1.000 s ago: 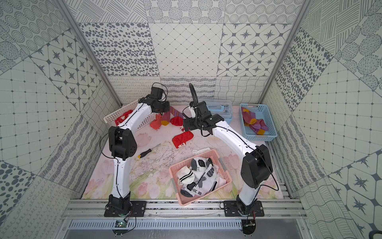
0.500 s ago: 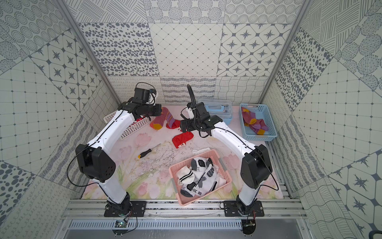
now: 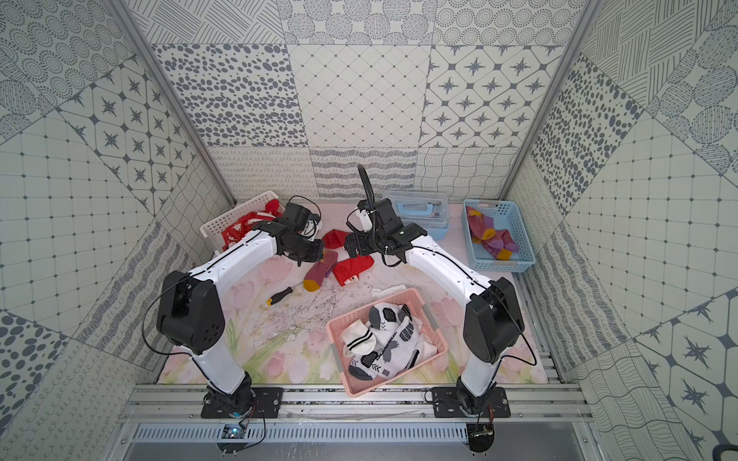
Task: Sort the socks into the basket by color
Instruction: Place the sock at the center of the board, then pick up the sock from the center of the board, then place the sock in the bin.
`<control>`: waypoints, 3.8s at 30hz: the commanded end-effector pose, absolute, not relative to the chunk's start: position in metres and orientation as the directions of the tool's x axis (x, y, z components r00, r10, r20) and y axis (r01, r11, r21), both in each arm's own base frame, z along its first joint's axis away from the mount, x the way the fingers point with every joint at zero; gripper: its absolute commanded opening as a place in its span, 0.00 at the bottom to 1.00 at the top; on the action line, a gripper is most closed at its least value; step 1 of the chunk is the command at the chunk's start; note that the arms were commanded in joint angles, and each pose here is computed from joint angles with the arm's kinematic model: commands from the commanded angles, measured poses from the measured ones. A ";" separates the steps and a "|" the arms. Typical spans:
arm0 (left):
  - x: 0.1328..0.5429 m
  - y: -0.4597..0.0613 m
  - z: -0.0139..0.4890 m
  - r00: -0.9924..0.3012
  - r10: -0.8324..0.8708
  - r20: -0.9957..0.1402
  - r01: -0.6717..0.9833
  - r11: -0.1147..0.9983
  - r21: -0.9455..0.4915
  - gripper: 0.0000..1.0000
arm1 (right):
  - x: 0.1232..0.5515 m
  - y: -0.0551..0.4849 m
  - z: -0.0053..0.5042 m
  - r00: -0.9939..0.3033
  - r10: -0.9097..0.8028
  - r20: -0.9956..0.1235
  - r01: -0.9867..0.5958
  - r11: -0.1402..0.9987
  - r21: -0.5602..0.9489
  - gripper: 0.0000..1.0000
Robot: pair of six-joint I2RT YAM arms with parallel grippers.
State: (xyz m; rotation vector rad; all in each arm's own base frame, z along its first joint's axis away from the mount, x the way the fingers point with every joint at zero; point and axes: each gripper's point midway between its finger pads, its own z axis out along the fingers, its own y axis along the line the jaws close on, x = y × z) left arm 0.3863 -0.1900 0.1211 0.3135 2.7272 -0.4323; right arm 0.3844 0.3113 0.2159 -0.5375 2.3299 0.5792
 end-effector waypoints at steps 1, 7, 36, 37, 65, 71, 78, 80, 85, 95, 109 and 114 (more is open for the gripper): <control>0.394 -0.209 0.092 -0.928 0.117 -0.355 0.236 0.921 -0.312 0.00 | 0.385 0.317 0.209 -0.698 -0.214 -0.683 -0.514 0.814 0.270 0.98; 0.401 -0.213 0.073 -0.937 0.095 -0.336 0.208 0.924 -0.320 0.36 | 0.385 0.315 0.209 -0.696 -0.216 -0.685 -0.509 0.821 0.258 0.98; 0.414 -0.224 0.049 -0.956 0.067 -0.285 0.165 0.928 -0.335 0.21 | 0.388 0.314 0.207 -0.702 -0.202 -0.683 -0.490 0.833 0.257 0.98; 0.413 -0.225 0.049 -0.956 0.073 -0.284 0.171 0.925 -0.338 0.15 | 0.388 0.315 0.207 -0.702 -0.203 -0.683 -0.491 0.832 0.258 0.98; 0.427 -0.216 0.230 -0.902 -0.197 -0.384 0.161 0.673 -0.722 0.00 | 0.354 0.365 0.237 -0.556 -0.253 -0.792 -0.705 0.648 0.289 0.98; 0.421 -0.221 0.261 -0.894 -0.234 -0.382 0.169 0.613 -0.772 0.00 | 0.364 0.372 0.255 -0.449 -0.221 -0.866 -0.719 0.665 0.203 0.98; 0.415 -0.227 0.283 -0.883 -0.266 -0.387 0.182 0.565 -0.804 0.00 | 0.371 0.390 0.273 -0.371 -0.192 -0.908 -0.754 0.634 0.174 0.98; 0.412 -0.231 0.289 -0.882 -0.265 -0.391 0.191 0.557 -0.808 0.00 | 0.374 0.393 0.272 -0.363 -0.193 -0.912 -0.753 0.637 0.165 0.98; 0.403 -0.243 0.300 -0.881 -0.254 -0.399 0.213 0.540 -0.814 0.00 | 0.383 0.393 0.273 -0.325 -0.170 -0.930 -0.740 0.659 0.138 0.98; 0.395 -0.252 0.313 -0.870 -0.251 -0.425 0.248 0.522 -0.816 0.00 | 0.378 0.397 0.273 -0.325 -0.180 -0.928 -0.763 0.629 0.145 0.50; 0.394 -0.241 0.312 -0.854 -0.251 -0.456 0.241 0.586 -0.774 0.46 | 0.371 0.382 0.282 -0.314 -0.192 -0.930 -0.751 0.650 0.119 0.00; 0.396 -0.229 0.303 -0.847 -0.255 -0.466 0.209 0.646 -0.734 0.63 | 0.367 0.377 0.280 -0.334 -0.205 -0.920 -0.742 0.659 0.123 0.00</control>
